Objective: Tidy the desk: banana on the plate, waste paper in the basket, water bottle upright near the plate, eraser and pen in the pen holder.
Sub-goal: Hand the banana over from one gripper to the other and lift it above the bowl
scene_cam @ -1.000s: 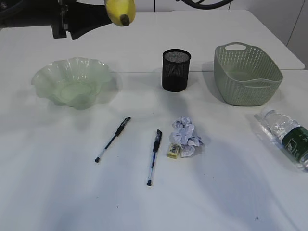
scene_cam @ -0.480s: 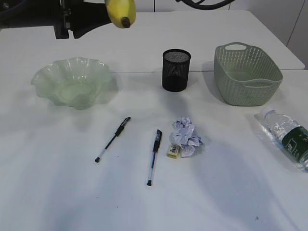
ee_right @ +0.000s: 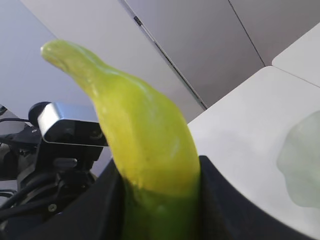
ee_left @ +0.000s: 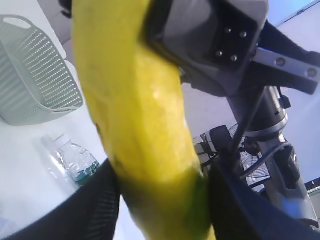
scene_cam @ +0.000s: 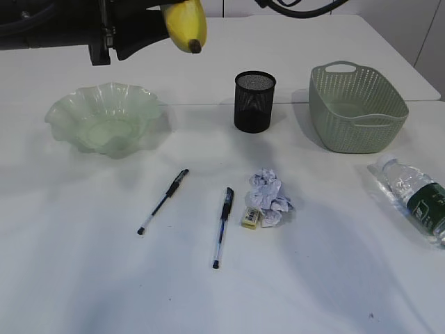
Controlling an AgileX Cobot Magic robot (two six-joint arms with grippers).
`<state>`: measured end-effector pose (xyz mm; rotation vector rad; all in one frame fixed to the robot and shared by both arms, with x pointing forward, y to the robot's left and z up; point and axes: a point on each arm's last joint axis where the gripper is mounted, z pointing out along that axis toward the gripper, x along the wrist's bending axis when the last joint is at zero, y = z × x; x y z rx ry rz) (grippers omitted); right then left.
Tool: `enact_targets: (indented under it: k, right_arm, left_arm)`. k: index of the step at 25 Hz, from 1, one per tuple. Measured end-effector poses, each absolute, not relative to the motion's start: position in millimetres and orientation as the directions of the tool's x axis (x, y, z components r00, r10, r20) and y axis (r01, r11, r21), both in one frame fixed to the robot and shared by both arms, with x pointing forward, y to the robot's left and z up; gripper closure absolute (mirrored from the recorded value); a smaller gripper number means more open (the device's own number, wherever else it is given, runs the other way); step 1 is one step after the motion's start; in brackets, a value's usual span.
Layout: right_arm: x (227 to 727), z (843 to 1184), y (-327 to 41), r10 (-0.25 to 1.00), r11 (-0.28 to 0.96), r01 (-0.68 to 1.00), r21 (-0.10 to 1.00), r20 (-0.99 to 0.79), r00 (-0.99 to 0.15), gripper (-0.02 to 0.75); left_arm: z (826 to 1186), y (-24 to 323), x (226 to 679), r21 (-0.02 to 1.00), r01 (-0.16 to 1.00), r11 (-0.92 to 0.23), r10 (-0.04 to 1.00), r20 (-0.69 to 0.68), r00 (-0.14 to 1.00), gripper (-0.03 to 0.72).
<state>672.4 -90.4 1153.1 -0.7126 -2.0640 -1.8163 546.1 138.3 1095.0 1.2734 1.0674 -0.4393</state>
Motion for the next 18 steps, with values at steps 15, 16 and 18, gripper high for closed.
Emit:
enact_targets:
  k: [15, 16, 18]
  right_arm:
    - [672.3, 1153.5, -90.3, 0.163, 0.077, 0.538, 0.839, 0.522, -0.837, 0.468]
    - [672.3, 1153.5, -90.3, 0.163, 0.077, 0.538, 0.839, 0.522, -0.837, 0.468]
    - [672.3, 1153.5, -90.3, 0.163, 0.077, 0.537, 0.84, 0.52, -0.838, 0.467]
  left_arm:
    - [1095.1, 138.2, 546.4, 0.535, 0.788, 0.304, 0.27, -0.842, 0.467, 0.396]
    - [1095.1, 138.2, 546.4, 0.535, 0.788, 0.304, 0.27, -0.842, 0.467, 0.398]
    - [1095.1, 138.2, 546.4, 0.533, 0.789, 0.305, 0.269, -0.843, 0.465, 0.399]
